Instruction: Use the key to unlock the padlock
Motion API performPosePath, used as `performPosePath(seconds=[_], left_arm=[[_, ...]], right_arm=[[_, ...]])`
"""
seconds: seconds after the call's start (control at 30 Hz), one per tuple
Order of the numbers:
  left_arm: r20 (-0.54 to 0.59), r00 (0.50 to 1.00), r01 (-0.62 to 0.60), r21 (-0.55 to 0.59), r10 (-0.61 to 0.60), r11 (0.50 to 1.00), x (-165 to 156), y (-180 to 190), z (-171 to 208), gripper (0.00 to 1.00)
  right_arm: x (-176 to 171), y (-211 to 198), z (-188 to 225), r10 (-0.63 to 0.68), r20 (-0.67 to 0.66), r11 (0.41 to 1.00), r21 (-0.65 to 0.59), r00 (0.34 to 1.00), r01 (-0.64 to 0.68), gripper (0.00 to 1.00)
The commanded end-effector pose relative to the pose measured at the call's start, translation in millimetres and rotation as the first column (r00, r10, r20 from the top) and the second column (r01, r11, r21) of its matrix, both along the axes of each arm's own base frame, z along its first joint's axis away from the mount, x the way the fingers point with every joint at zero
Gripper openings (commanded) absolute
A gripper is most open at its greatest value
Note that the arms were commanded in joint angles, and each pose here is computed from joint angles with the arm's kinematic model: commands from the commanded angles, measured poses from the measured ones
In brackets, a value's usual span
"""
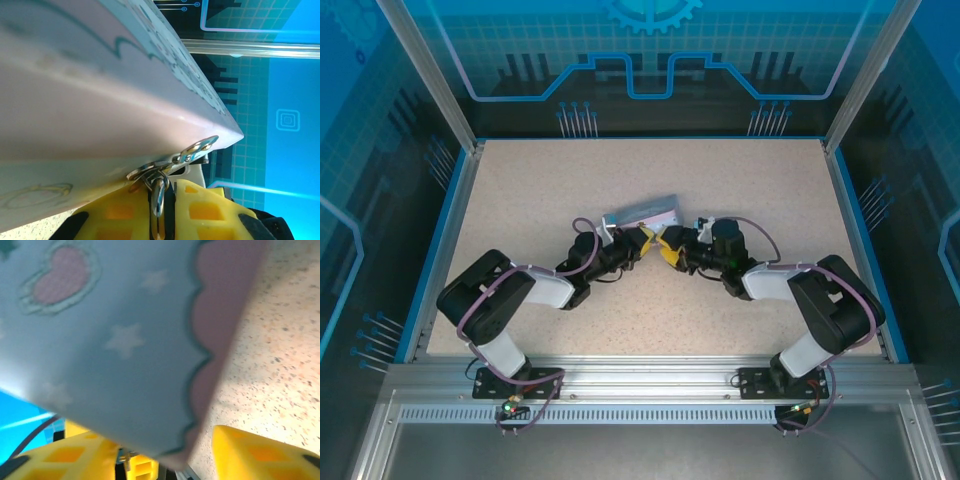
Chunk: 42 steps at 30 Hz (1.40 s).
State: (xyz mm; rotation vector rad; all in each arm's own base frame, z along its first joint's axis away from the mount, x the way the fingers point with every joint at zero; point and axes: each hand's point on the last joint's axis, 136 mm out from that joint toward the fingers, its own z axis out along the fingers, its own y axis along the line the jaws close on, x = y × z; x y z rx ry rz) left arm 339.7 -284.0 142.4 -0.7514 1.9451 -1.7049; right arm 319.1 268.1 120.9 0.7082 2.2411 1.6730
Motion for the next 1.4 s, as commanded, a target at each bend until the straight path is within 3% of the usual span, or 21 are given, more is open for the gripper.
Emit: performPosePath(seconds=[0.0,0.13,0.27,0.37,0.53,0.8,1.03,1.23,1.37], left_arm=[[0.012,0.995,0.099,-0.011,-0.099,0.995,-14,-18,3,0.0],[0.006,0.996,0.094,-0.006,-0.094,0.996,-10,-16,1,0.0],[0.004,0.996,0.091,0.002,-0.091,0.996,-8,-14,-1,0.0],[0.002,0.996,0.094,0.007,-0.094,0.996,-8,-14,-2,0.0],[-0.002,0.994,0.108,0.024,-0.108,0.994,-7,-16,-2,0.0],[-0.045,0.989,0.143,0.073,-0.14,0.987,-6,-20,-2,0.0],[-0.08,0.984,0.171,0.127,-0.162,0.977,-7,-18,2,0.0],[-0.096,0.978,0.196,0.141,-0.183,0.97,-7,-20,6,0.0],[-0.103,0.975,0.212,0.144,-0.199,0.967,-8,-22,8,0.0]], right_arm=[[4,0,17,0.018,0.068,1.0,-0.01,0.998,-0.017,0.68],[-4,-6,21,0.044,0.089,0.999,-0.035,0.995,-0.041,0.85],[-18,-20,34,0.09,0.14,0.989,-0.125,0.986,-0.073,0.88],[-30,-36,47,0.16,0.194,0.954,-0.281,0.968,-0.101,0.88],[-42,-68,64,0.322,0.261,0.767,-0.635,0.91,-0.089,0.73],[-42,-64,68,0.57,0.277,0.488,-0.871,0.773,-0.048,0.41],[-47,-42,72,0.739,0.258,0.326,-0.946,0.622,0.005,0.45],[-46,-27,55,0.808,0.184,0.199,-0.979,0.559,0.034,0.5],[-42,-19,43,0.832,0.146,0.153,-0.988,0.536,0.03,0.5]])
